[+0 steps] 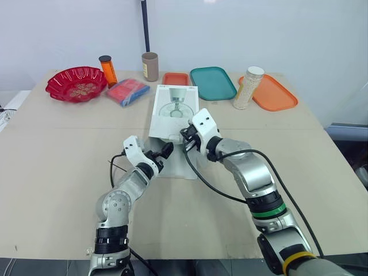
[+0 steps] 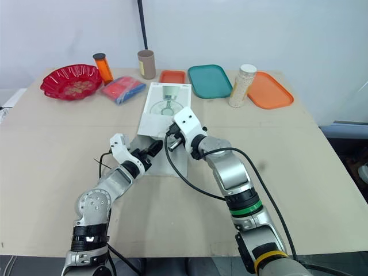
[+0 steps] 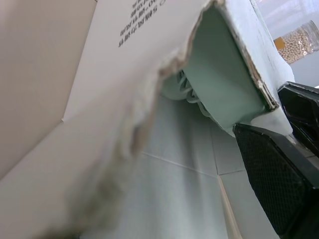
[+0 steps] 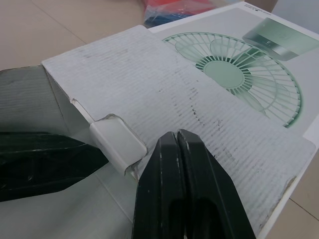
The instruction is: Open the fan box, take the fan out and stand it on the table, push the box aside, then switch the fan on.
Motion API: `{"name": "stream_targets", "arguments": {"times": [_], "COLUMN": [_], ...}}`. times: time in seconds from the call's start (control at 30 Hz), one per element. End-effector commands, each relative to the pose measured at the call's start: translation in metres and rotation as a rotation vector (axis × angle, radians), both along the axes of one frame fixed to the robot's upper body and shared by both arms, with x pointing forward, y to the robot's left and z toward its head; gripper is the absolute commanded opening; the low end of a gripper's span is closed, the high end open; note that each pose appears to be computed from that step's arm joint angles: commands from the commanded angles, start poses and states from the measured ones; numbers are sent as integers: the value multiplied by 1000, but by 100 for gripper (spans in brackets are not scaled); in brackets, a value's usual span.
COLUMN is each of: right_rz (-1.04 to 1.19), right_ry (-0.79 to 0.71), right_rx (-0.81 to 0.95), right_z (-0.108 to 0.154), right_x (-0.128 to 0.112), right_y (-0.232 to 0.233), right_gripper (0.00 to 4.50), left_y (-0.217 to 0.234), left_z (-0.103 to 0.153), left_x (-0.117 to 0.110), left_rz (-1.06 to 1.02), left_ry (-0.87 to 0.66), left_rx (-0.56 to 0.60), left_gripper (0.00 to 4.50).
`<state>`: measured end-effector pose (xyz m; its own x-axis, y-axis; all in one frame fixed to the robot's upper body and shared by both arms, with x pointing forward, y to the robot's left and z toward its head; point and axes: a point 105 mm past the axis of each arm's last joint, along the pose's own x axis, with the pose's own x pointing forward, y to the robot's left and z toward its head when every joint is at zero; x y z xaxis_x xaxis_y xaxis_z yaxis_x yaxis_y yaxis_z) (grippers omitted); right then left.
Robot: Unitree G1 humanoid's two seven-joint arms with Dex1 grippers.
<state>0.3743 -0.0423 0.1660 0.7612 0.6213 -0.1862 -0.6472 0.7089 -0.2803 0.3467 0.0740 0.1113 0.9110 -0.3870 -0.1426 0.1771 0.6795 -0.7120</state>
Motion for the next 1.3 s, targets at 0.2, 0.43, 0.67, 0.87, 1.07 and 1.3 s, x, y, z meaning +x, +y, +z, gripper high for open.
{"name": "stream_targets", "arguments": {"times": [0.2, 0.43, 0.67, 0.87, 1.07, 1.3], "right_rz": [-22, -30, -35, -35, -43, -54], "right_ry": [76, 80, 83, 87, 73, -5], "right_rx": [-36, -36, -38, -48, -42, 8], "right_z": [-23, -24, -26, -29, -23, 9], "right_x": [0, 0, 0, -1, -1, -3], "right_y": [-6, -8, -10, -12, -14, -18], "right_gripper": [0, 0, 0, 0, 0, 0], "left_y": [-6, -11, -7, -14, -32, -25], "left_z": [-4, -9, -2, 12, 17, 14], "left_x": [6, 8, 13, 12, 2, -2], "left_rz": [30, 36, 116, 83, -52, -41], "left_ry": [-2, -19, -31, -47, -56, -48], "left_rx": [44, 144, 43, -139, -174, -160], "left_gripper": [441, 441, 441, 441, 441, 441]}}
